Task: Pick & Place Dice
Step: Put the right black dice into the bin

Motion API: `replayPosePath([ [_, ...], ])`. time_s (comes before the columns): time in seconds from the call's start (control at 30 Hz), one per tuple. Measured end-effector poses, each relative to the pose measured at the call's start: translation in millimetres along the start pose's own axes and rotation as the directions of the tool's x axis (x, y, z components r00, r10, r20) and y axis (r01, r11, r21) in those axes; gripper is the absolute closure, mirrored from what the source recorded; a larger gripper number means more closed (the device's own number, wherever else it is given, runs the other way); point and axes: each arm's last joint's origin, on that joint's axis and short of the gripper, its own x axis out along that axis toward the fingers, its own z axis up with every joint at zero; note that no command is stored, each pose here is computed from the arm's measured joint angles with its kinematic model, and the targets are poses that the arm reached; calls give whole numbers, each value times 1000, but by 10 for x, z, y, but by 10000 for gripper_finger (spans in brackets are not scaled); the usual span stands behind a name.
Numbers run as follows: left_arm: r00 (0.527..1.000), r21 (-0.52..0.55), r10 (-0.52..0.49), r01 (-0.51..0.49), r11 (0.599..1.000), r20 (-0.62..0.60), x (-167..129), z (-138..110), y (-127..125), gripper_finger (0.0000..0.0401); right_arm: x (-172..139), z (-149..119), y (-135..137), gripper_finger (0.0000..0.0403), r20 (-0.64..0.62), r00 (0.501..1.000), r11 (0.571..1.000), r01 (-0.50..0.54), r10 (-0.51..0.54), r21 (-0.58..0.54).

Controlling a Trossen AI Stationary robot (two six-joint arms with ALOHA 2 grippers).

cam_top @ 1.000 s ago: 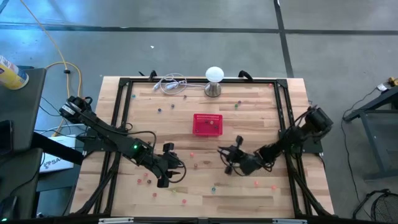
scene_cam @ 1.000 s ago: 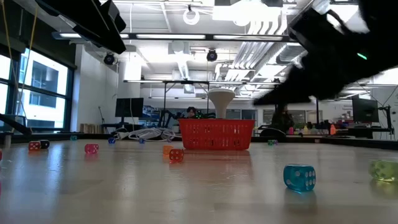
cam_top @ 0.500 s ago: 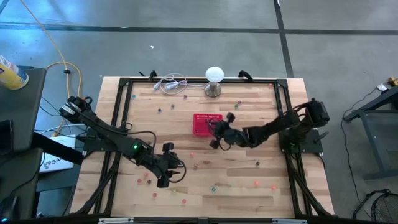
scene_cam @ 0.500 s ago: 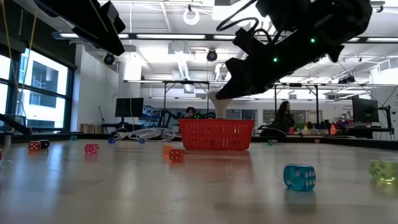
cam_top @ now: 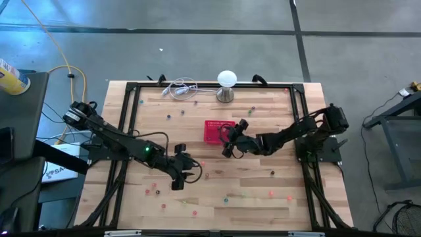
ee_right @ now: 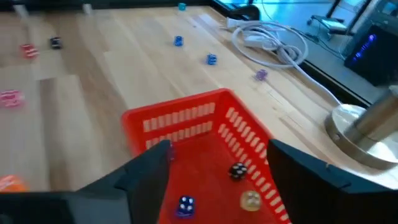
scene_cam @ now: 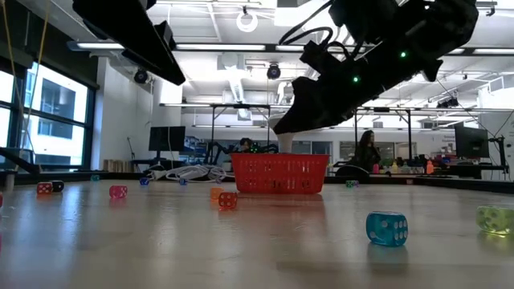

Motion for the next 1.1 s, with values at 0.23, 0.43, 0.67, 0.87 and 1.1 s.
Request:
replayPosePath([
  [0.23,1000,4,-4,4,1000,-5,-3,-8,-10,232,-447,417,41,142,155,987,996,-19,32,-83],
  [0.43,1000,-17,-13,13,1000,5,-9,-4,-32,232,-1069,494,100,154,91,969,972,-226,230,-59],
  [0.67,999,-29,-23,24,999,34,-9,25,-41,232,-1770,161,35,165,-273,847,880,-385,456,278],
  [0.87,999,-32,-25,26,999,40,-8,32,-42,232,-2060,-98,30,179,-469,753,859,-248,462,447],
  [1.1,999,-57,-23,25,998,40,-7,33,-35,232,-2068,-300,-49,196,-639,707,905,-3,304,426],
])
